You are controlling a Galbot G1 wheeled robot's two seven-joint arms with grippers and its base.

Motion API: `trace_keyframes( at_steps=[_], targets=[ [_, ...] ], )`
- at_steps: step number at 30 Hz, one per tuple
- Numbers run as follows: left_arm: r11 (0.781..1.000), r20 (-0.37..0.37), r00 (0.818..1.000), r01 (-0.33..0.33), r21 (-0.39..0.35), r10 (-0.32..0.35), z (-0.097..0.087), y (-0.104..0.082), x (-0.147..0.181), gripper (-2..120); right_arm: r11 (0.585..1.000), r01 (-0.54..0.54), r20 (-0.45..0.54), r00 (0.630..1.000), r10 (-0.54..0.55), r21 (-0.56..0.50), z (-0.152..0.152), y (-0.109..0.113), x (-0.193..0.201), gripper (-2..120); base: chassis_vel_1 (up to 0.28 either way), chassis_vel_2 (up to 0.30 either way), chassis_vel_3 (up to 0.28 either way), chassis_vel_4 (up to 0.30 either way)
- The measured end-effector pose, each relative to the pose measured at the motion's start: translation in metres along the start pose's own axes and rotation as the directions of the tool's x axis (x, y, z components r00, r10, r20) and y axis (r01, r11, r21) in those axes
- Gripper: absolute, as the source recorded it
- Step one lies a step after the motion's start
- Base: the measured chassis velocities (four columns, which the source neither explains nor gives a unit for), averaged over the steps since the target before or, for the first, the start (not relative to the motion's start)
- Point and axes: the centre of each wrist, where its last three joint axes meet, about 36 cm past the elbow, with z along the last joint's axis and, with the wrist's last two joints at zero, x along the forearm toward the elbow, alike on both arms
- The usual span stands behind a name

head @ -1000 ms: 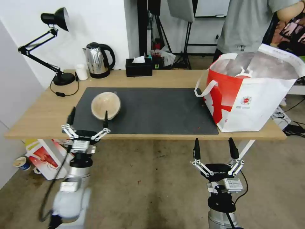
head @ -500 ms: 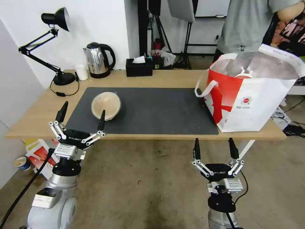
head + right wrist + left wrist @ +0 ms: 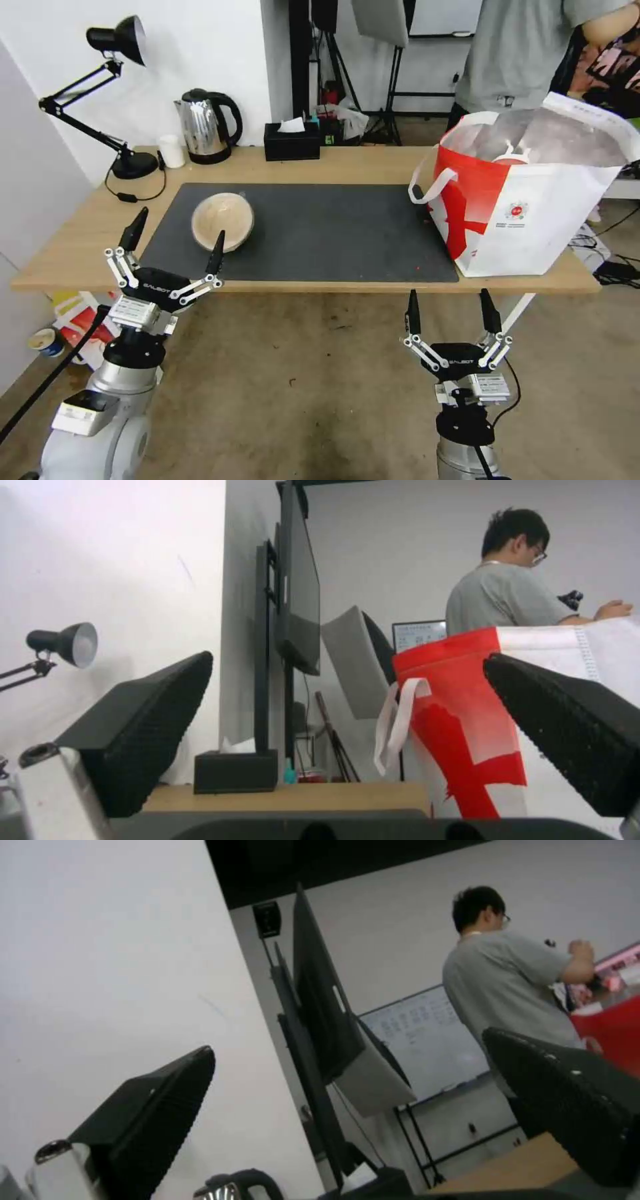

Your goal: Pick up the trash from the table and place it into the takeout bag.

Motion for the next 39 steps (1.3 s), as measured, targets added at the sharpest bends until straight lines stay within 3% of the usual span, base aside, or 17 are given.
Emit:
trace_keyframes(
  at_steps=[7, 11, 12, 15, 21, 22, 24, 25, 26, 29, 30, 33, 37, 39],
  targets=[
    [0.993, -0.037, 0.996, -0.089, -0.075, 0.086, 0.012, 0.039, -0.002, 100, 1.000, 0.000, 0.000, 1.000, 0.000, 0.000, 0.000, 0.000, 0.000, 100, 0.000, 0.000, 0.000, 0.000],
    [0.975, -0.051, 0.988, -0.150, -0.163, 0.143, 0.011, 0.082, -0.012, 100, 1.000, 0.000, 0.000, 1.000, 0.000, 0.000, 0.000, 0.000, 0.000, 100, 0.000, 0.000, 0.000, 0.000],
    [0.975, -0.051, 0.988, -0.150, -0.163, 0.143, 0.011, 0.082, -0.012, 100, 1.000, 0.000, 0.000, 1.000, 0.000, 0.000, 0.000, 0.000, 0.000, 100, 0.000, 0.000, 0.000, 0.000],
    [0.950, -0.065, 0.980, -0.201, -0.237, 0.191, 0.002, 0.116, -0.021, 100, 1.000, 0.000, 0.000, 1.000, 0.000, 0.000, 0.000, 0.000, 0.000, 100, 0.000, 0.000, 0.000, 0.000],
    [0.919, -0.082, 0.969, -0.248, -0.306, 0.234, -0.008, 0.142, -0.029, 100, 1.000, 0.000, 0.000, 1.000, 0.000, 0.000, 0.000, 0.000, 0.000, 100, 0.000, 0.000, 0.000, 0.000],
    [0.890, -0.100, 0.960, -0.281, -0.358, 0.263, -0.011, 0.157, -0.033, 100, 1.000, 0.000, 0.000, 1.000, 0.000, 0.000, 0.000, 0.000, 0.000, 100, 0.000, 0.000, 0.000, 0.000],
    [0.859, -0.121, 0.951, -0.309, -0.408, 0.284, -0.012, 0.167, -0.037, 100, 1.000, 0.000, 0.000, 1.000, 0.000, 0.000, 0.000, 0.000, 0.000, 100, 0.000, 0.000, 0.000, 0.000],
    [0.859, -0.121, 0.951, -0.309, -0.408, 0.284, -0.012, 0.167, -0.037, 100, 1.000, 0.000, 0.000, 1.000, 0.000, 0.000, 0.000, 0.000, 0.000, 100, 0.000, 0.000, 0.000, 0.000],
    [0.845, -0.130, 0.947, -0.321, -0.428, 0.294, -0.013, 0.171, -0.039, 100, 1.000, 0.000, 0.000, 1.000, 0.000, 0.000, 0.000, 0.000, 0.000, 100, 0.000, 0.000, 0.000, 0.000],
    [0.774, -0.173, 0.925, -0.378, -0.508, 0.338, -0.015, 0.191, -0.047, 100, 1.000, 0.000, 0.000, 1.000, 0.000, 0.000, 0.000, 0.000, 0.000, 100, 0.000, 0.000, 0.000, 0.000],
    [0.774, -0.173, 0.925, -0.378, -0.508, 0.338, -0.015, 0.191, -0.047, 100, 1.000, 0.000, 0.000, 1.000, 0.000, 0.000, 0.000, 0.000, 0.000, 100, 0.000, 0.000, 0.000, 0.000],
    [0.712, -0.203, 0.904, -0.421, -0.562, 0.375, -0.016, 0.203, -0.053, 100, 1.000, 0.000, 0.000, 1.000, 0.000, 0.000, 0.000, 0.000, 0.000, 100, 0.000, 0.000, 0.000, 0.000],
    [0.677, -0.225, 0.885, -0.458, -0.577, 0.407, -0.016, 0.207, -0.056, 100, 1.000, 0.000, 0.000, 1.000, 0.000, 0.000, 0.000, 0.000, 0.000, 100, 0.000, 0.000, 0.000, 0.000],
    [0.671, -0.228, 0.882, -0.463, -0.579, 0.412, -0.016, 0.207, -0.057, 100, 1.000, 0.000, 0.000, 1.000, 0.000, 0.000, 0.000, 0.000, 0.000, 100, 0.000, 0.000, 0.000, 0.000]
  ],
)
